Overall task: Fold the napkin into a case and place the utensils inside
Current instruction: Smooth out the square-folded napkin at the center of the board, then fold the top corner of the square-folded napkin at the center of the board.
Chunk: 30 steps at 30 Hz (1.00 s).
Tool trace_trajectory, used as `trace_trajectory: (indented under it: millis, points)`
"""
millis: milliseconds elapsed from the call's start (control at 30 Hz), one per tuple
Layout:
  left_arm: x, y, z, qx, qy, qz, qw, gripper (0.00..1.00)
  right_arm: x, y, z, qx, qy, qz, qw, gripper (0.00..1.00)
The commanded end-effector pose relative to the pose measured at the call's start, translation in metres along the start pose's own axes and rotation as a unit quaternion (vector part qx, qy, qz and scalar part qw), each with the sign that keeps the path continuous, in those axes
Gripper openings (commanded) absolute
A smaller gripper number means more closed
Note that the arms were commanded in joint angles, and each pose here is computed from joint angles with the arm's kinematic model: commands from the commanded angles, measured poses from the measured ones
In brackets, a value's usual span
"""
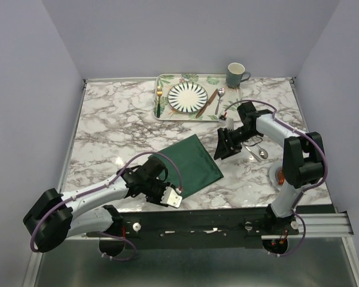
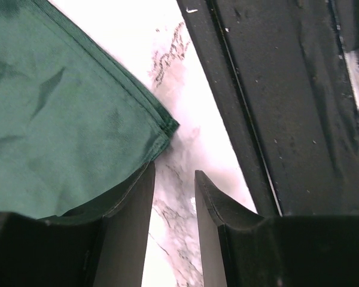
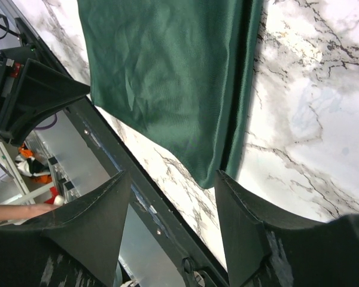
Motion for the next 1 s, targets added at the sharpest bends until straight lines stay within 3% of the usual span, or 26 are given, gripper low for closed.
trace_trajectory:
  millis: [0,367,667,967]
  points:
    - [-0.006,-0.006,0.014,-0.027,-0.023,-0.002,0.999,0.47,0.007,0.000,0.003,0.004,-0.001,0.006,1.000,0.67]
    - [-0.014,-0.013,0.018,-0.020,-0.045,-0.005,0.999,0.50,0.006,0.000,0.003,-0.001,-0.005,0.007,1.000,0.68]
    - [-0.023,-0.008,0.022,-0.027,-0.050,-0.018,0.998,0.43,0.010,-0.001,0.005,-0.011,-0.010,0.010,1.000,0.68]
    - [-0.024,-0.010,0.026,-0.027,-0.046,-0.010,0.999,0.43,0.009,-0.003,0.006,-0.019,-0.013,0.010,1.000,0.69]
Point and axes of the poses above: each gripper's point midway between its finger pads, its own y axis back along the fingers, its own z axis along the line the jaws close on, x = y × z, the point moved 4 cm from there along y, back along the fingers, and after that the axes turned 6 degrees about y, right-handed, at the moved point
